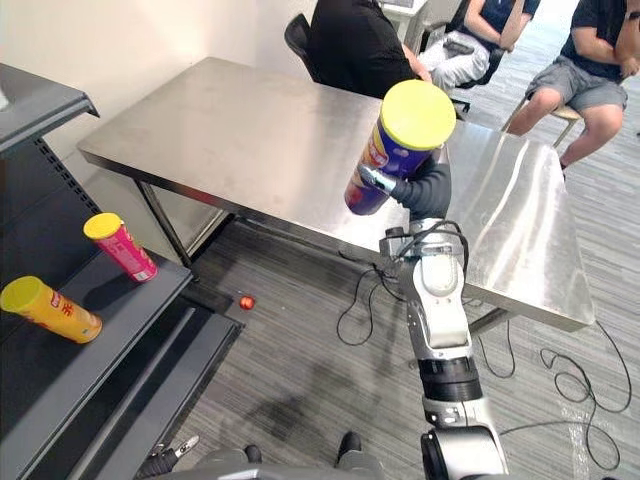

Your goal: Put the gum and the chips on the shelf.

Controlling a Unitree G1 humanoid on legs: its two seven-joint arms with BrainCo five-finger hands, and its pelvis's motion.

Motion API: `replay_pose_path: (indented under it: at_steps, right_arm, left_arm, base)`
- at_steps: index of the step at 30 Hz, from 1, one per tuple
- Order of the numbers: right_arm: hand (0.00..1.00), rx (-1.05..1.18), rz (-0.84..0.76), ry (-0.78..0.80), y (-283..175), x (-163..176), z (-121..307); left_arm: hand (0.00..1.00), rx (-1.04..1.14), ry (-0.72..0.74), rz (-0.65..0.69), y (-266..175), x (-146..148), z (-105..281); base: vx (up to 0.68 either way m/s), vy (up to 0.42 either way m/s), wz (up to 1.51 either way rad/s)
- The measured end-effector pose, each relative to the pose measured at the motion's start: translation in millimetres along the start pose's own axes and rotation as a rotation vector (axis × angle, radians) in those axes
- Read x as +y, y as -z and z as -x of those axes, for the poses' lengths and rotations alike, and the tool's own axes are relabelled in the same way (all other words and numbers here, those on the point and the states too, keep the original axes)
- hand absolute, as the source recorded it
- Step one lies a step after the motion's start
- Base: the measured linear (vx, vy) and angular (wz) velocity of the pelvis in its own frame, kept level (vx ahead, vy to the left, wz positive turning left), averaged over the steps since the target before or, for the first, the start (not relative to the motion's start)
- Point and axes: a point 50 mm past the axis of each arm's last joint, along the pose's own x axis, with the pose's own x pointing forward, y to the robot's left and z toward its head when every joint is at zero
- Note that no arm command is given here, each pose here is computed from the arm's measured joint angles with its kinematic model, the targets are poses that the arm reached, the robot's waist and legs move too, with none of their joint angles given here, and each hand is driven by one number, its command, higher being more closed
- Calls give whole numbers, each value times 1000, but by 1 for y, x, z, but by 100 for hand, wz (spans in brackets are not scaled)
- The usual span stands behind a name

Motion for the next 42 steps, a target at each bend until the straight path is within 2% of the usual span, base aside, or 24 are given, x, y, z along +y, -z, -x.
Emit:
replay_pose_path:
  at_steps: [8, 14, 21, 28, 36, 42]
  right_arm:
    - [100, 7, -85, -34, 3, 14, 1]
    - [100, -23, -45, 58, -3, -6, -3]
    - [100, 18, -6, 150, 3, -28, 14]
    - [100, 15, 53, 215, -3, -44, 27]
    - [100, 18, 59, 241, -2, -46, 28]
    - [100, 90, 39, 155, 16, -24, 28]
  left_arm:
    - [0, -38, 3, 39, -16, -5, -5]
    - [0, 17, -13, 181, 1, -14, -1]
    - [0, 60, -46, 247, 17, -7, 5]
    - [0, 43, -48, 192, 12, -4, 3]
    - [0, 17, -43, 159, 6, -3, 2]
    - [0, -56, -18, 150, -12, -3, -1]
  base:
    - [-132, -132, 113]
    - [-63, -14, 103]
    - [-72, 125, 72]
    - [-34, 138, 53]
    - [17, 15, 10]
    - [-12, 2, 24]
